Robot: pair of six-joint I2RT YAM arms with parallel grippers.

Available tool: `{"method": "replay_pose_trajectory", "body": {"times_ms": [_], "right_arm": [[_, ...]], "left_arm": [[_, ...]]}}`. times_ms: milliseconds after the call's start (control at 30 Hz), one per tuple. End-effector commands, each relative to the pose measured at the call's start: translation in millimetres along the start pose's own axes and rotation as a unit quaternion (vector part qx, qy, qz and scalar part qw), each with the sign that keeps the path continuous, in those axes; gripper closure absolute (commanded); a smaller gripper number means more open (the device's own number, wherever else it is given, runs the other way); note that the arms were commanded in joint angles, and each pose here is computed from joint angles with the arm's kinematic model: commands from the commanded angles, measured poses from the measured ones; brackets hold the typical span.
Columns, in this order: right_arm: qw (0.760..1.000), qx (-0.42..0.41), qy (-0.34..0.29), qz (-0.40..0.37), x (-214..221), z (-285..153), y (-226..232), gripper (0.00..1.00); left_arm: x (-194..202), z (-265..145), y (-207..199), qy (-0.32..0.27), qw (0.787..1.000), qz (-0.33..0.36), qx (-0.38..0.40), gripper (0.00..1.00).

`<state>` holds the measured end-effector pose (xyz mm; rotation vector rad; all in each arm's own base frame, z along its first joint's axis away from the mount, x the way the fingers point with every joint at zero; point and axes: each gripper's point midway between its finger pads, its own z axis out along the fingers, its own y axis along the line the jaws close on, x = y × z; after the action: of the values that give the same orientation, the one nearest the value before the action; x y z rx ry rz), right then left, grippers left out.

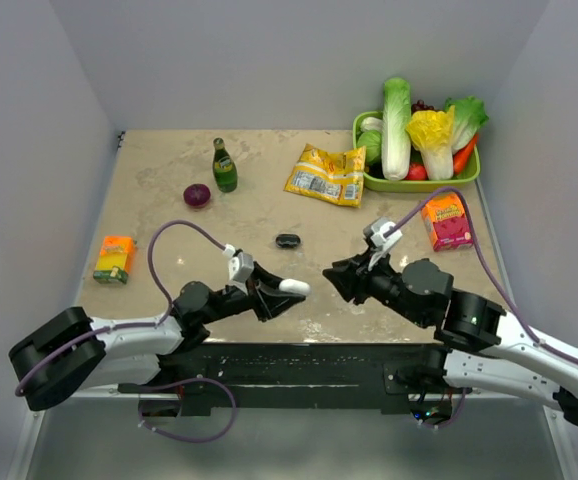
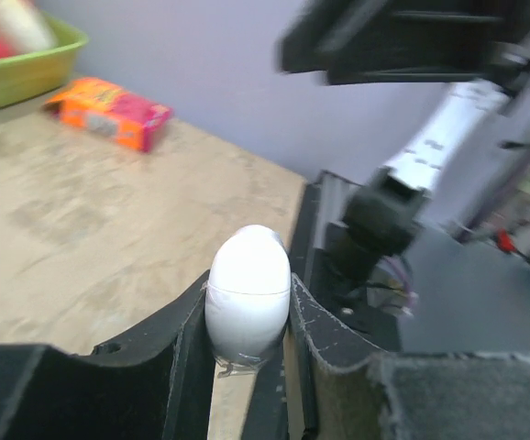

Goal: Insert the wireless bluetooth earbuds into the charging case
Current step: Place the charging case at the center of the board.

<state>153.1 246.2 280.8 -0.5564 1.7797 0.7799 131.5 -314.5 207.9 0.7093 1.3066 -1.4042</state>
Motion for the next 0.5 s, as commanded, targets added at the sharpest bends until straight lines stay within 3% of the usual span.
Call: {"method": "replay_pose_trajectory", "body": {"times_ms": [0,133,200,467], "right_arm": [[0.995,0.093,-0.015,0.025,15,13,-33,0.64],[0.992,0.120,0.032,0.024,49,35,-39,0.60],[0.992,0.118,0.045,0.025,63,42,-39,0.59],[0.993,0.095,0.065,0.032,83,49,-32,0.58]], "left_arm": [[3,-8,82,-0.004,0.976,-0.036,-0.215,1.00],[13,-14,124,-0.007,0.946,-0.098,-0.309,1.00],[32,-25,150,0.020,0.925,-0.125,-0.358,1.00],[75,-39,208,0.083,0.893,-0.193,-0.398,0.99]]}}
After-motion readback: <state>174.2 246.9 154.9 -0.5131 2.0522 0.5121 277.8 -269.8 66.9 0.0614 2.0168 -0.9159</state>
